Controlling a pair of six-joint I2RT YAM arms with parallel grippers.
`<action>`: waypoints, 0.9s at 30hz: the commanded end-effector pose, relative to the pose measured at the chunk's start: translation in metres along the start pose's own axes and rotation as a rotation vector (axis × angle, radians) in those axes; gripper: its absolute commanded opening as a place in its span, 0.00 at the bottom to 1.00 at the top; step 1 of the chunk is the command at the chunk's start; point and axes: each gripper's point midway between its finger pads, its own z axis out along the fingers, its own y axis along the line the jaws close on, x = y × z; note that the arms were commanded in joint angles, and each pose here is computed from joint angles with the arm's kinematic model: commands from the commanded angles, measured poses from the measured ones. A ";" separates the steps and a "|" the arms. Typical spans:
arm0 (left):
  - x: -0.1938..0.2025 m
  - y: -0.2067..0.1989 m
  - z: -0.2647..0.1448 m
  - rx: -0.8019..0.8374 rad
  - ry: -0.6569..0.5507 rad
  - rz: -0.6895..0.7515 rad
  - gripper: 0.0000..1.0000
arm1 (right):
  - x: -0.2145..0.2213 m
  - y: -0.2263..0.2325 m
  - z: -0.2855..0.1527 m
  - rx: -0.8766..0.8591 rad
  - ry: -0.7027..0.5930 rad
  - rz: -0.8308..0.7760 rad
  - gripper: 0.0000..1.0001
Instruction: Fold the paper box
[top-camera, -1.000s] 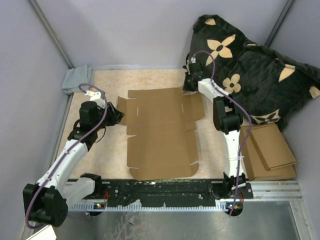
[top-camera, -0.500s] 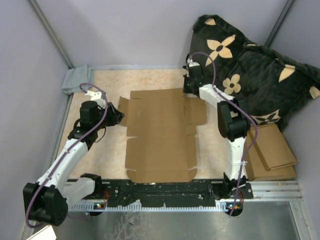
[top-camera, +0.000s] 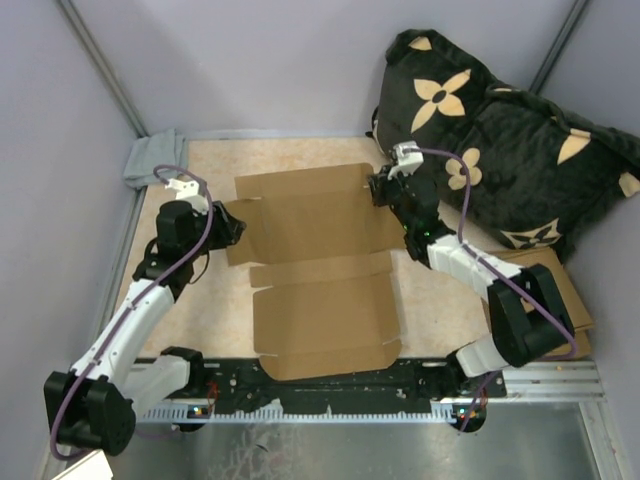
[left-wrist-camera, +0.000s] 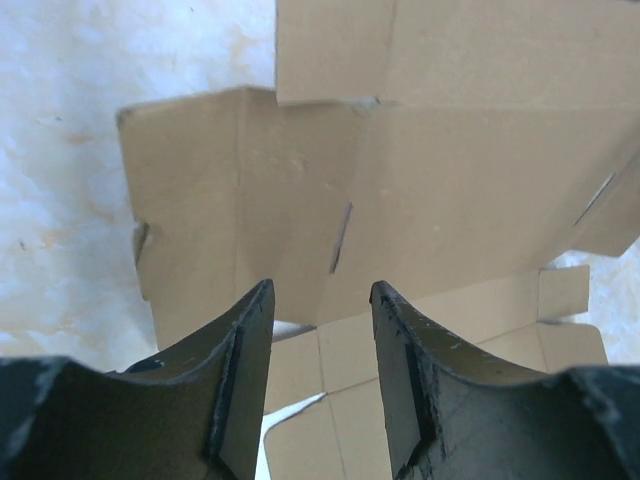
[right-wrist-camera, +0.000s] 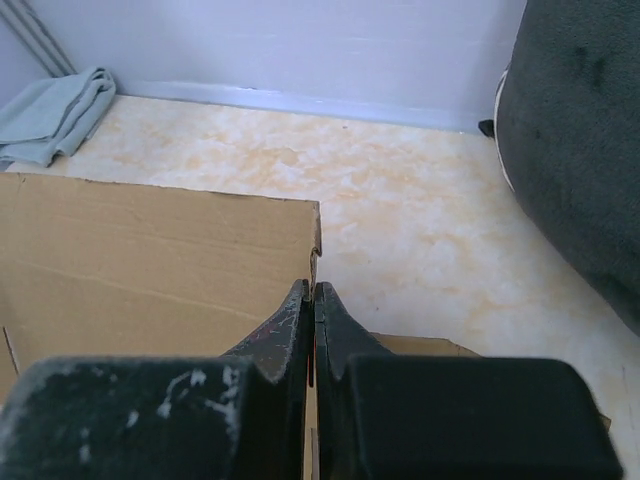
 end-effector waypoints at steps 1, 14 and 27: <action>-0.045 -0.003 -0.013 -0.031 -0.154 0.044 0.51 | -0.054 0.016 -0.025 -0.082 -0.220 -0.001 0.00; -0.070 -0.011 0.007 0.002 -0.239 0.017 0.55 | -0.045 0.026 -0.047 -0.140 -0.188 0.024 0.00; -0.074 -0.015 0.019 0.027 -0.238 0.016 0.49 | -0.039 0.030 -0.056 -0.165 -0.173 0.020 0.00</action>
